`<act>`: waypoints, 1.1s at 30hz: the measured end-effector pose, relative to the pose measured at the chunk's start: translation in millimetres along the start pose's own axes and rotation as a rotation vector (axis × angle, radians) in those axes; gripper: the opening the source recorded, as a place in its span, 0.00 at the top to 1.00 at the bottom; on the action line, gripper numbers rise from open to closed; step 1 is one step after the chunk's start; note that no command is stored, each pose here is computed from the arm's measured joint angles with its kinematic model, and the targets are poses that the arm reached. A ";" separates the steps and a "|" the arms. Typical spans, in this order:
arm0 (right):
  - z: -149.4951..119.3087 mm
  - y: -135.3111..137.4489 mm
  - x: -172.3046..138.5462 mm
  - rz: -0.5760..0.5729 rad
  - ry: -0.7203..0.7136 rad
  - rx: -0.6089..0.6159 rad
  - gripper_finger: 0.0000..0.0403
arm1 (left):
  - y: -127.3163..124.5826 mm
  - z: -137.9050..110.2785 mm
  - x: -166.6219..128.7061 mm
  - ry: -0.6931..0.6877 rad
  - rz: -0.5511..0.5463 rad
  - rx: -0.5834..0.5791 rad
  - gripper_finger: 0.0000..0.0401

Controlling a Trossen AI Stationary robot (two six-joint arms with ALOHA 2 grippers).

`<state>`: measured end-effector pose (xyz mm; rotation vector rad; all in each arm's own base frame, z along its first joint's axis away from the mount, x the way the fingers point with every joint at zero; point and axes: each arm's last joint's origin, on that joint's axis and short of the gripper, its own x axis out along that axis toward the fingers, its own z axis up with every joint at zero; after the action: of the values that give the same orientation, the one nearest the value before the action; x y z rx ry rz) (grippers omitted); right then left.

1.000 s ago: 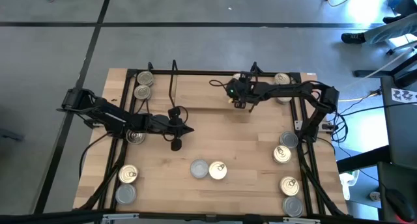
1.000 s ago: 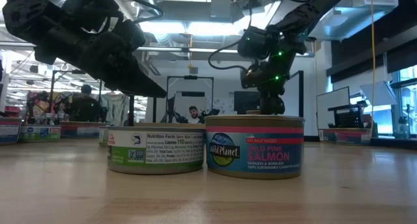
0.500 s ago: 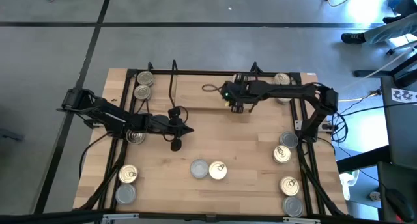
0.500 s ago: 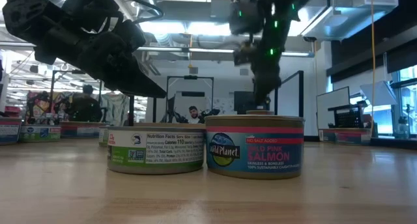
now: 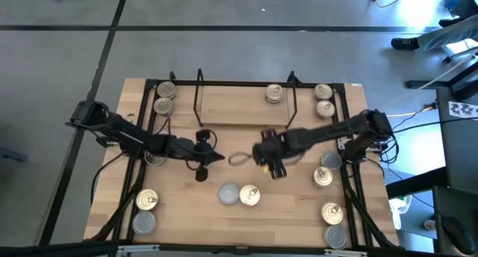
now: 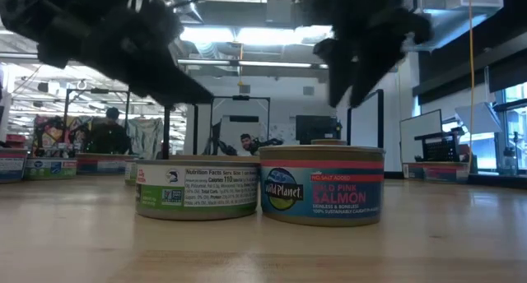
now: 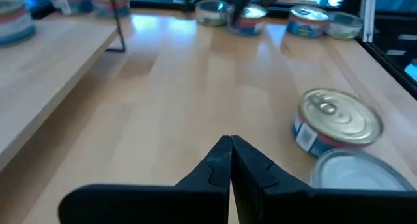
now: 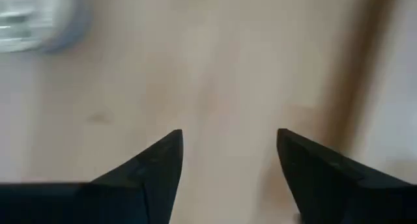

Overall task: Stack canned seafood by type on shelf
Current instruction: Adjust the green-white tuna can on the table

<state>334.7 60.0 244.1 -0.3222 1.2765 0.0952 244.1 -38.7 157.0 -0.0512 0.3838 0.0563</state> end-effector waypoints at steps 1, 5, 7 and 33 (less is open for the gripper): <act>-1.3 9.5 1.4 0.006 0.007 -0.017 0.42 | -3.8 3.4 0.5 -0.003 0.009 0.014 1.00; -11.3 41.0 13.6 0.026 0.032 -0.030 0.46 | -19.8 11.5 8.1 0.010 0.036 0.059 1.00; -18.7 54.5 22.0 0.031 0.047 -0.014 0.48 | -28.9 14.1 15.3 0.025 0.019 0.068 1.00; -60.9 187.2 23.1 0.004 -0.182 0.182 0.52 | -132.9 -1.8 58.1 0.592 -0.064 -0.121 1.00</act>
<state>238.9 218.1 172.4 -0.1508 1.0966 0.0106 305.8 -168.7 138.8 -0.2022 0.9698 0.0000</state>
